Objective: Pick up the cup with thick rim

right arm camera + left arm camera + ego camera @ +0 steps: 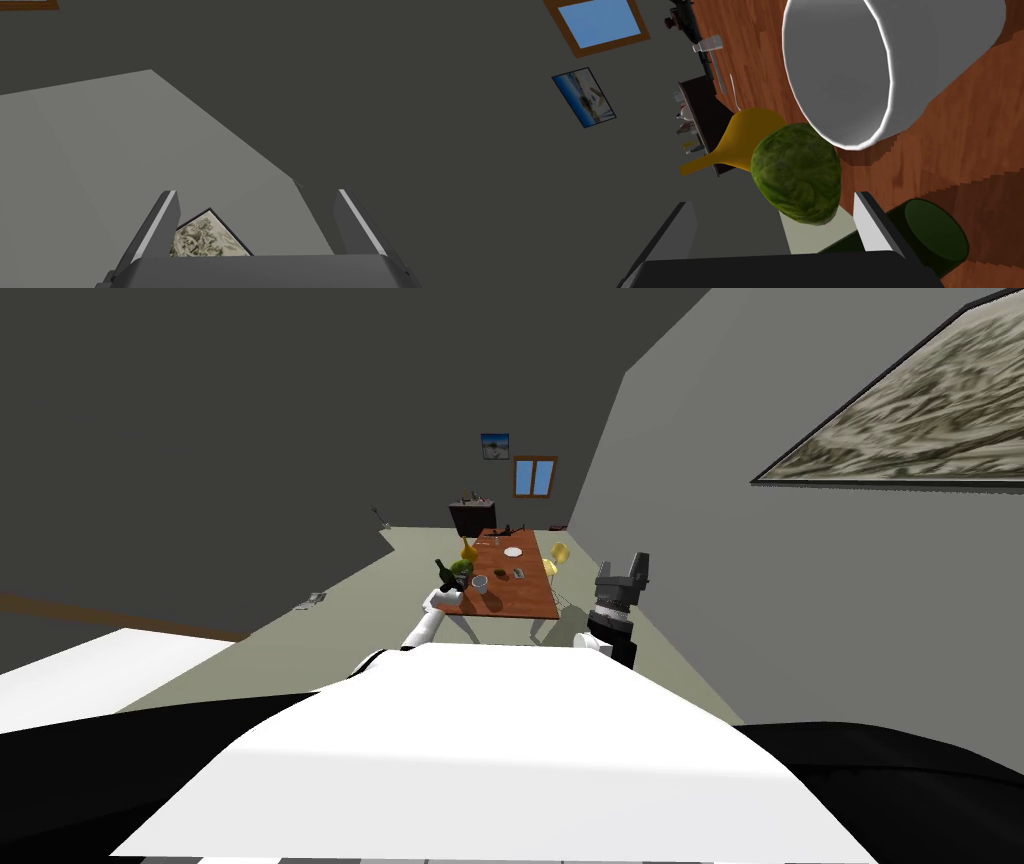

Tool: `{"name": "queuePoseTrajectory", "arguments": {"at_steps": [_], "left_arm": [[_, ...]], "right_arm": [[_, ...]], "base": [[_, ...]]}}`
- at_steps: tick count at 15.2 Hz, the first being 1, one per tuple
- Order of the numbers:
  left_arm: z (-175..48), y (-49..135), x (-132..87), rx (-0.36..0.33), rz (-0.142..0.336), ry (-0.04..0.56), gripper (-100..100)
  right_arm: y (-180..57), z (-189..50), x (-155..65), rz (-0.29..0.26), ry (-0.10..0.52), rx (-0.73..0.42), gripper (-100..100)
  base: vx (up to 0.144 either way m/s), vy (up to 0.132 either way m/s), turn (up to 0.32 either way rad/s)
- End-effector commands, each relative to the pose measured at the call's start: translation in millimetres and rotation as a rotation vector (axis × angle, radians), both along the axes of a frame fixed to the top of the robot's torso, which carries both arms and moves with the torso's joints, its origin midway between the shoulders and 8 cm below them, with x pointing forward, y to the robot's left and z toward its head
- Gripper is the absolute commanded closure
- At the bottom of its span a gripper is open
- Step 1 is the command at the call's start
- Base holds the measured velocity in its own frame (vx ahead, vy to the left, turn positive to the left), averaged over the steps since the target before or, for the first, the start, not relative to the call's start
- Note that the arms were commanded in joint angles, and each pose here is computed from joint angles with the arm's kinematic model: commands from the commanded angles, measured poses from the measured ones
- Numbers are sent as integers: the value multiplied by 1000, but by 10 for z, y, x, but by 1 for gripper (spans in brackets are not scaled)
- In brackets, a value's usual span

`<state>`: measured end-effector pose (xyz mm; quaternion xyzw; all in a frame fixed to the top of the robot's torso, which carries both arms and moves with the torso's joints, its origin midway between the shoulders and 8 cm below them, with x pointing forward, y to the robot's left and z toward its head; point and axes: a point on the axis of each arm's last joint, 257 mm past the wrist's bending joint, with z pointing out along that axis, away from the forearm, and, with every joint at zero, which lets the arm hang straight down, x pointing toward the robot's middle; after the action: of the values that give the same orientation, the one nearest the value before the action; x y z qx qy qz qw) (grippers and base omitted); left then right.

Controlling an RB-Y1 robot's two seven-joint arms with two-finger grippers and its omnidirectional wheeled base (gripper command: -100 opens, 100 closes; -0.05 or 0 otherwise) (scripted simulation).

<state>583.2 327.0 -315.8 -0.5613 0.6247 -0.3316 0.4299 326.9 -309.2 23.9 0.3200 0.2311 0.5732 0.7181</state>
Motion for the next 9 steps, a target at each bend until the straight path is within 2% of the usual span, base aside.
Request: {"name": "queuePoseTrajectory", "arguments": {"at_steps": [1, 2, 3, 5, 6, 8, 9], "left_arm": [[-122, 29, 29, -6, 15, 59, -100], [-174, 46, 9, -6, 18, 71, -100], [-156, 38, 78, -16, 25, 94, -100], [-296, 76, 42, -16, 36, 137, -100], [-257, 55, 118, -27, 40, 158, -100], [-407, 96, 60, -26, 53, 203, -100], [-367, 69, 134, -38, 57, 224, -100]], "right_arm": [[0, 0, 0, 0, 0, 0, 0], [0, 0, 0, 0, 0, 0, 0], [0, 0, 0, 0, 0, 0, 0], [0, 0, 0, 0, 0, 0, 0], [0, 0, 0, 0, 0, 0, 0], [0, 0, 0, 0, 0, 0, 0], [0, 0, 0, 0, 0, 0, 0]], "base": [[-3, -8, -33], [-2, -5, -14], [-3, -7, -23], [-3, -6, -21], [-3, -7, -23], [-1, -7, -25], [0, -7, -23]]}}
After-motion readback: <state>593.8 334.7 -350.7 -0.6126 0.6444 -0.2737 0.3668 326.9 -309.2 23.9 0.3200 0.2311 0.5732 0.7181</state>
